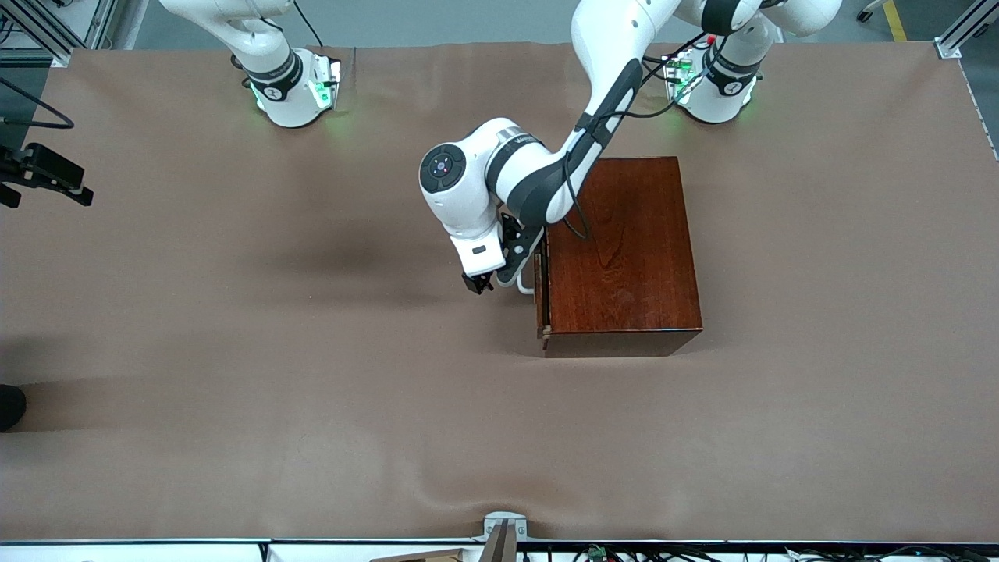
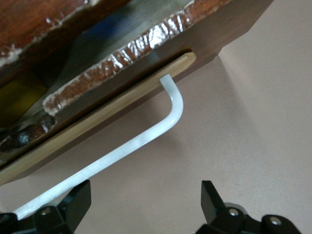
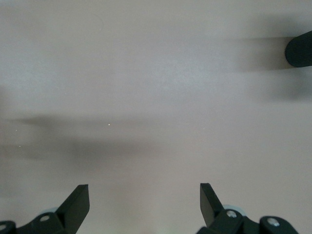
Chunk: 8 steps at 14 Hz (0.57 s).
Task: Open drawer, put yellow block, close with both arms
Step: 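Push the drawer front into the box with the left gripper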
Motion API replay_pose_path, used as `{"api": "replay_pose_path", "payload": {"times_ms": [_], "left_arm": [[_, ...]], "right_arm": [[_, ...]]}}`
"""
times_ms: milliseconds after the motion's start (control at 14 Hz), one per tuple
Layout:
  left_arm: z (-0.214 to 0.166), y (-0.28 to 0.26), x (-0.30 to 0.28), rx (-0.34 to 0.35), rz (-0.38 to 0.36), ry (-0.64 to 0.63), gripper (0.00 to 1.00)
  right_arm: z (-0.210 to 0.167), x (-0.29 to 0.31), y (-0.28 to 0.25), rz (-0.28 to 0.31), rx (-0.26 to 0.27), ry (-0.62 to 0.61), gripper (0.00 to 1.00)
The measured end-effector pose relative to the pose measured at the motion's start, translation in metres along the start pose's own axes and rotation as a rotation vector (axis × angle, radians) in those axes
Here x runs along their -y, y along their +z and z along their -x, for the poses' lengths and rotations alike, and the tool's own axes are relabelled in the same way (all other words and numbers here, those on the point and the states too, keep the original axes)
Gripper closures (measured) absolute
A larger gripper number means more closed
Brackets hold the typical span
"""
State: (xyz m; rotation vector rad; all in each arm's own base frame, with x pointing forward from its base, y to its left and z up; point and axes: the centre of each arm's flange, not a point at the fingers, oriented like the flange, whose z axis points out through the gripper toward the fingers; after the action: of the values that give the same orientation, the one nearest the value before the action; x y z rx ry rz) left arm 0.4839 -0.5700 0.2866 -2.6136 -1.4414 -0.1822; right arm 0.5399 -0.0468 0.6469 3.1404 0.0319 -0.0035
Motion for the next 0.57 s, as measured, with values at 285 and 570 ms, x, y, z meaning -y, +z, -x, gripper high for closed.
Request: {"api": "replay_pose_path", "payload": {"times_ms": [285,570], "left_arm": [[-0.002,0.001,0.000,-0.002,-0.005,-0.002,0.00],[-0.013,0.005,0.000,-0.012,-0.038,-0.017,0.00]], "right_arm": [[0.000,0.000,-0.001,0.000,-0.001,-0.001,0.00],[0.000,0.001,0.000,0.000,0.002,-0.002,0.00]]}}
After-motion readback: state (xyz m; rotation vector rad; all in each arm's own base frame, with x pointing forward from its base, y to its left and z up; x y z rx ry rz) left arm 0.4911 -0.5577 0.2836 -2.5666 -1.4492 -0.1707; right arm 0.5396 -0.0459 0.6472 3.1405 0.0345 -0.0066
